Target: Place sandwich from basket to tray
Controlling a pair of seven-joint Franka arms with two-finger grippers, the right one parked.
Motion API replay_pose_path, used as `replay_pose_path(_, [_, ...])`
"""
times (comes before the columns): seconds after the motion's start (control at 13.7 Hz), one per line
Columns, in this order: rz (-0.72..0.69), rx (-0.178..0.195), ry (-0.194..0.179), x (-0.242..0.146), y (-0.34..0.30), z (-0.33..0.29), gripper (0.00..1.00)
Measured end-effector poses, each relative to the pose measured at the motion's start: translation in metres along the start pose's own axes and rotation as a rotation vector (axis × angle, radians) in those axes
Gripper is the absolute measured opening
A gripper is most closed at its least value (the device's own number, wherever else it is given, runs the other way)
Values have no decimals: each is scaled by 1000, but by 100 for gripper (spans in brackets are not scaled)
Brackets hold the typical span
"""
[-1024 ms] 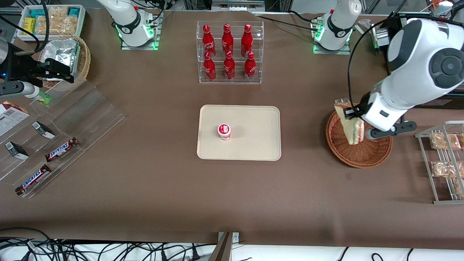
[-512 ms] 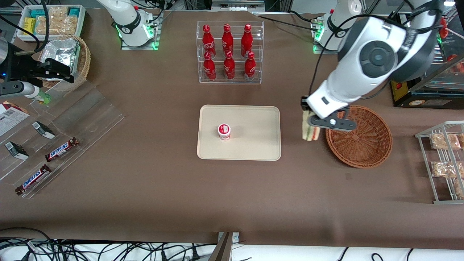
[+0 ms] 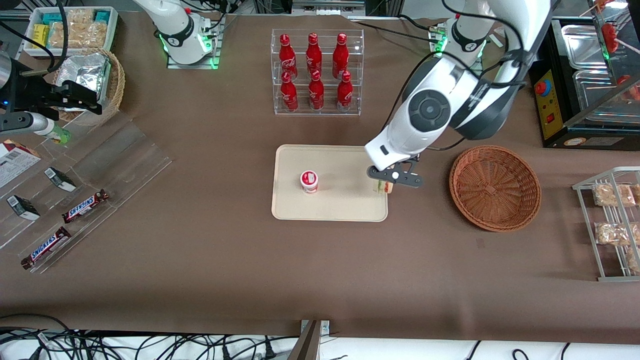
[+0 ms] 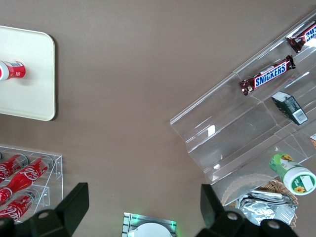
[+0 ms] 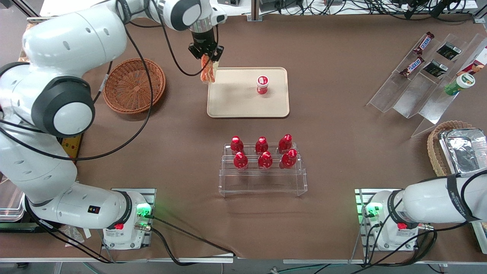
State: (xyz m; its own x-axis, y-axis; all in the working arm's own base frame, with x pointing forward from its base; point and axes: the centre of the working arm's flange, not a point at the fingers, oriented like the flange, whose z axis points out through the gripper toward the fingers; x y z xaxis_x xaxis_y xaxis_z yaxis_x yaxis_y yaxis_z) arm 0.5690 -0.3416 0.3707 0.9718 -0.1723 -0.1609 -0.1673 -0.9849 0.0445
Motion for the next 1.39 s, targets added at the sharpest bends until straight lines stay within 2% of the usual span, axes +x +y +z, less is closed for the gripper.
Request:
replay_pose_path(0.22, [-38,-6,-1,8,20,43,17])
replay_pose_path(0.51, [-48,53,7,9,46,99,19])
replay_pose_path(0.59, [-50,61,10,9,52,110,22])
replay_pose_path(0.95, [-34,105,-1,3,66,144,28])
replay_pose_path(1.24, [-58,102,5,2,68,147,59])
replay_pose_path(1.32, [-61,102,5,2,68,147,59])
replay_pose_path(1.39, [-64,102,6,2,68,147,64])
